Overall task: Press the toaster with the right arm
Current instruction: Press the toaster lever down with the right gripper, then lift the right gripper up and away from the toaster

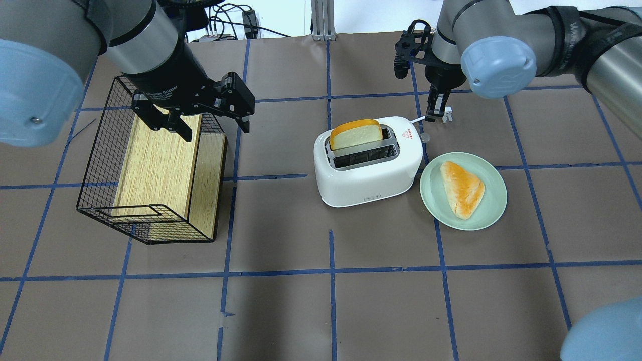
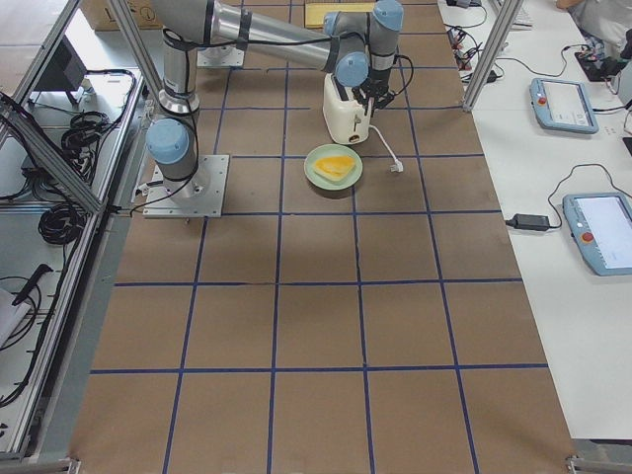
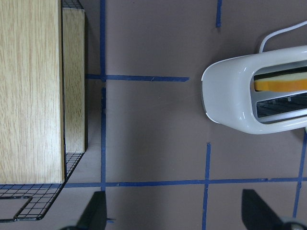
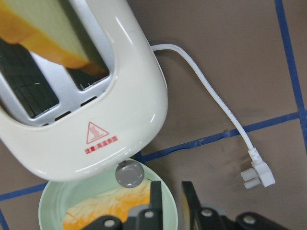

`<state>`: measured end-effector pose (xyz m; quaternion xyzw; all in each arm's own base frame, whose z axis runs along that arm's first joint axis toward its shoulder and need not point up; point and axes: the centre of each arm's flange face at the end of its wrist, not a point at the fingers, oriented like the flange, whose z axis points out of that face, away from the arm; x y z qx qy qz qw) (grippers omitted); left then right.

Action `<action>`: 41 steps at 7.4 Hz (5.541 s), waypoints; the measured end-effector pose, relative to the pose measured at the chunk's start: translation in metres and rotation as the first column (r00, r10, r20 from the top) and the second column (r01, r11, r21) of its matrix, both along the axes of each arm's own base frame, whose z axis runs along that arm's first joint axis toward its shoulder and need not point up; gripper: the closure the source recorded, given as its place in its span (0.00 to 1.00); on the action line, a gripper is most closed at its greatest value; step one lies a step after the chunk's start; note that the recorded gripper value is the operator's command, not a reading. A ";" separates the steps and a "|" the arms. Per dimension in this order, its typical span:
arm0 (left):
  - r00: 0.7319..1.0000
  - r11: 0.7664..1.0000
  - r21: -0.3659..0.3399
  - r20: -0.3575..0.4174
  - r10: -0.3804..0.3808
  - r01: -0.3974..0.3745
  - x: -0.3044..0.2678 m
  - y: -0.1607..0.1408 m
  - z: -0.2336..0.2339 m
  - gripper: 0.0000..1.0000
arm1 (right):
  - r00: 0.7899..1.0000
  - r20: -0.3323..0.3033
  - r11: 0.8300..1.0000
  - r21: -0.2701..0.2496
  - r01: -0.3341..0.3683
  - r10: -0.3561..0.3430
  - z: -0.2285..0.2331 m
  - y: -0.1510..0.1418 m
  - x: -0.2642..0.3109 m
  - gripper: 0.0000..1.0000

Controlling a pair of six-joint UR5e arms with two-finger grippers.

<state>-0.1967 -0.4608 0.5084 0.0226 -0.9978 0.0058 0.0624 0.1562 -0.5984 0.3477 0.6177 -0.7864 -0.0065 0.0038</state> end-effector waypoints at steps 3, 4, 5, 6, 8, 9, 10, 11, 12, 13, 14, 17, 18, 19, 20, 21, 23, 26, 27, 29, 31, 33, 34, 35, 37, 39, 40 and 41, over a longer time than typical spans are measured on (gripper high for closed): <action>1.000 1.000 0.000 0.000 0.000 0.000 0.000 0.000 0.000 0.00 | 0.990 -0.005 0.990 -0.037 -0.139 0.139 -0.015 0.019 -0.002 0.86; 1.000 1.000 0.000 0.000 0.000 0.000 0.000 0.000 0.000 0.00 | 0.990 -0.007 0.989 -0.046 -0.143 0.142 -0.020 0.023 -0.004 0.86; 1.000 1.000 0.000 0.000 0.000 0.000 0.000 0.000 0.000 0.00 | 0.989 -0.006 0.988 -0.047 -0.145 0.145 -0.023 0.025 -0.003 0.86; 1.000 1.000 0.000 0.000 0.000 0.000 0.000 0.000 0.000 0.00 | 0.989 -0.005 0.988 -0.043 -0.145 0.145 -0.027 0.027 -0.002 0.87; 1.000 1.000 0.000 0.000 0.000 0.000 0.000 0.000 0.000 0.00 | 0.990 -0.004 0.989 -0.036 -0.141 0.141 -0.035 0.030 -0.002 0.87; 1.000 1.000 0.000 0.000 0.000 0.000 0.000 0.000 0.000 0.00 | 0.990 -0.004 0.989 -0.035 -0.141 0.141 -0.040 0.030 -0.003 0.87; 1.000 1.000 0.000 0.000 0.000 0.000 0.000 0.000 0.000 0.00 | 0.990 -0.005 0.990 -0.036 -0.140 0.140 -0.042 0.029 -0.003 0.87; 1.000 1.000 0.000 0.000 0.000 0.000 0.000 0.000 0.000 0.00 | 0.990 -0.004 0.990 -0.034 -0.138 0.138 -0.044 0.029 -0.004 0.87; 1.000 1.000 0.000 0.000 0.000 0.000 0.000 0.000 0.000 0.00 | 0.990 -0.003 0.990 -0.031 -0.138 0.137 -0.047 0.030 -0.004 0.86; 1.000 1.000 0.000 0.000 0.000 0.000 0.000 0.000 0.000 0.00 | 0.991 -0.003 0.990 -0.032 -0.136 0.136 -0.051 0.030 -0.004 0.86; 1.000 1.000 0.000 0.000 0.000 0.000 0.000 0.000 0.000 0.00 | 0.991 -0.003 0.990 -0.035 -0.135 0.135 -0.054 0.030 -0.004 0.86; 1.000 1.000 0.000 0.000 0.000 0.000 0.000 0.000 0.000 0.00 | 0.991 -0.003 0.990 -0.034 -0.134 0.134 -0.062 0.028 -0.005 0.86; 1.000 1.000 0.000 0.000 0.000 0.000 0.000 0.000 0.000 0.00 | 0.991 -0.002 0.991 -0.030 -0.134 0.134 -0.064 0.027 -0.006 0.86; 1.000 1.000 0.000 0.000 0.000 0.000 0.000 0.000 0.000 0.00 | 0.991 -0.002 0.991 -0.025 -0.133 0.133 -0.067 0.027 -0.007 0.86; 1.000 1.000 0.000 0.000 0.000 0.000 0.000 0.000 0.000 0.00 | 0.991 -0.001 0.991 -0.020 -0.133 0.133 -0.070 0.028 -0.007 0.86; 1.000 1.000 0.000 0.000 0.000 0.000 0.000 0.000 0.000 0.00 | 0.991 -0.001 0.991 -0.019 -0.134 0.134 -0.072 0.028 -0.007 0.86; 1.000 1.000 0.000 0.000 0.000 0.000 0.000 0.000 0.000 0.00 | 0.991 -0.001 0.991 -0.018 -0.133 0.133 -0.077 0.029 -0.007 0.86; 1.000 1.000 0.000 0.000 0.000 0.000 0.000 0.000 0.000 0.00 | 0.991 -0.001 0.991 -0.020 -0.132 0.132 -0.085 0.028 -0.007 0.86; 1.000 1.000 0.000 0.000 0.000 0.000 0.000 0.000 0.000 0.00 | 0.991 -0.002 0.991 -0.030 -0.132 0.132 -0.080 0.026 -0.007 0.86; 1.000 1.000 0.000 0.000 0.000 0.000 0.000 0.000 0.000 0.00 | 0.993 -0.001 0.992 -0.044 -0.121 0.121 -0.040 0.016 -0.010 0.85; 1.000 1.000 0.000 0.000 0.000 0.000 0.000 0.000 0.000 0.00 | 0.998 0.005 0.997 -0.035 -0.064 0.064 0.026 0.009 -0.012 0.85; 1.000 1.000 0.000 0.000 0.000 0.000 0.000 0.000 0.000 0.00 | 0.994 0.008 0.993 -0.046 0.107 -0.107 0.081 0.020 -0.011 0.84; 1.000 1.000 0.000 0.000 0.000 0.000 0.000 0.000 0.000 0.00 | 0.970 0.016 0.969 -0.050 0.242 -0.242 0.102 0.033 -0.010 0.82; 1.000 1.000 0.000 0.000 0.000 0.000 0.000 0.000 0.000 0.00 | 0.931 0.027 0.930 -0.046 0.366 -0.365 0.115 0.041 -0.010 0.77; 1.000 1.000 0.000 0.000 0.000 0.000 0.000 0.000 0.000 0.00 | 0.807 0.055 0.806 -0.043 0.590 -0.588 0.135 0.045 -0.016 0.70; 1.000 1.000 0.000 0.000 0.000 0.000 0.000 0.000 0.000 0.00 | 0.639 0.043 0.639 -0.003 0.769 -0.768 0.143 0.052 -0.018 0.22; 1.000 1.000 0.000 0.000 0.000 0.000 0.000 0.000 0.000 0.00 | 0.526 0.005 0.526 0.023 0.850 -0.851 0.145 0.059 -0.018 0.13; 1.000 1.000 0.000 0.000 0.000 0.000 0.000 0.000 0.000 0.00 | 0.431 -0.033 0.430 0.032 0.902 -0.902 0.147 0.064 -0.019 0.09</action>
